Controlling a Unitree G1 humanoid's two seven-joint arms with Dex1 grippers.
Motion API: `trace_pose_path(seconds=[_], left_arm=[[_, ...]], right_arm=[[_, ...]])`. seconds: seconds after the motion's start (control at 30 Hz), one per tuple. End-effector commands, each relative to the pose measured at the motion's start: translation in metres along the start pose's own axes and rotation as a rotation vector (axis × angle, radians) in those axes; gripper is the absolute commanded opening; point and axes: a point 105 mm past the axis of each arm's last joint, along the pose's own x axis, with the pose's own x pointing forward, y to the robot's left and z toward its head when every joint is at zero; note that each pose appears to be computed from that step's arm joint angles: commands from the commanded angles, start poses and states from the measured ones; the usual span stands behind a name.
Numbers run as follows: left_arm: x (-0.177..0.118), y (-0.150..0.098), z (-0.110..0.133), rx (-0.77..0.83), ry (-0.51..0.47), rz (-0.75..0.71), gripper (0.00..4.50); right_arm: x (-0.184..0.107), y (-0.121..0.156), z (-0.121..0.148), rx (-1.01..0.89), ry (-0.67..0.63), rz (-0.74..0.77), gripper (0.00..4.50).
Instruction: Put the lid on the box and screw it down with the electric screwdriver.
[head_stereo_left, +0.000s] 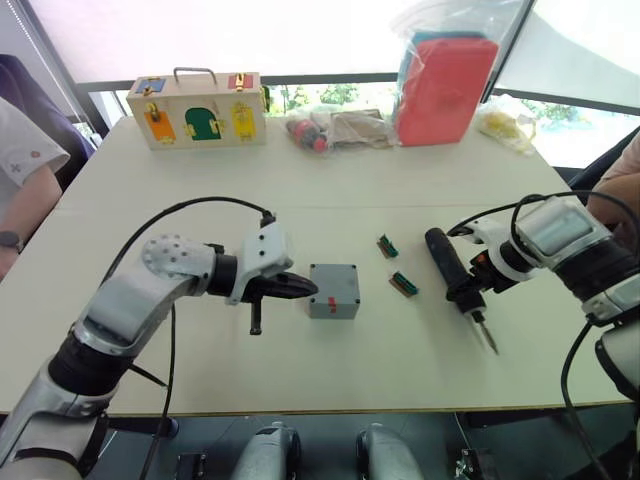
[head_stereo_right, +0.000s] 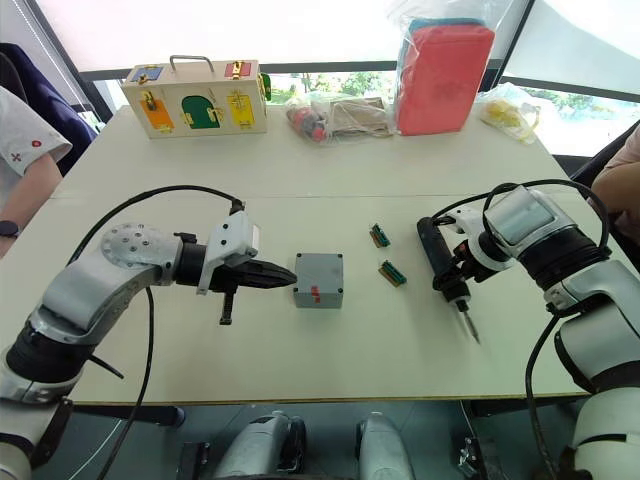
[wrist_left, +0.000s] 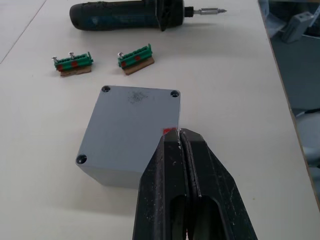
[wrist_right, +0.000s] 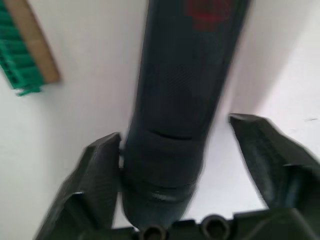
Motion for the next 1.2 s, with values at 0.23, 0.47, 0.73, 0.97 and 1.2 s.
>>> trace_pose_path(seconds=[0.23, 0.47, 0.73, 0.97, 1.2], left_arm=[[-0.015, 0.005, 0.001, -0.022, -0.022, 0.064, 0.0], [-0.028, 0.02, -0.003, -0.105, -0.053, 0.046, 0.0], [-0.004, 0.045, 0.005, -0.124, -0.085, 0.013, 0.0], [0.026, 0.04, 0.005, -0.086, -0.051, -0.047, 0.0], [0.041, 0.037, -0.015, -0.076, 0.015, -0.029, 0.0]], right_arm=[[-0.006, -0.03, 0.004, 0.078, -0.111, -0.104, 1.82], [-0.101, -0.037, 0.08, -0.07, -0.751, -0.255, 1.82], [-0.166, 0.061, 0.102, 0.039, -1.594, 0.197, 1.82], [-0.134, 0.117, 0.098, 0.041, -1.654, 0.324, 1.82], [-0.113, 0.138, 0.094, -0.025, -1.606, 0.315, 1.82]])
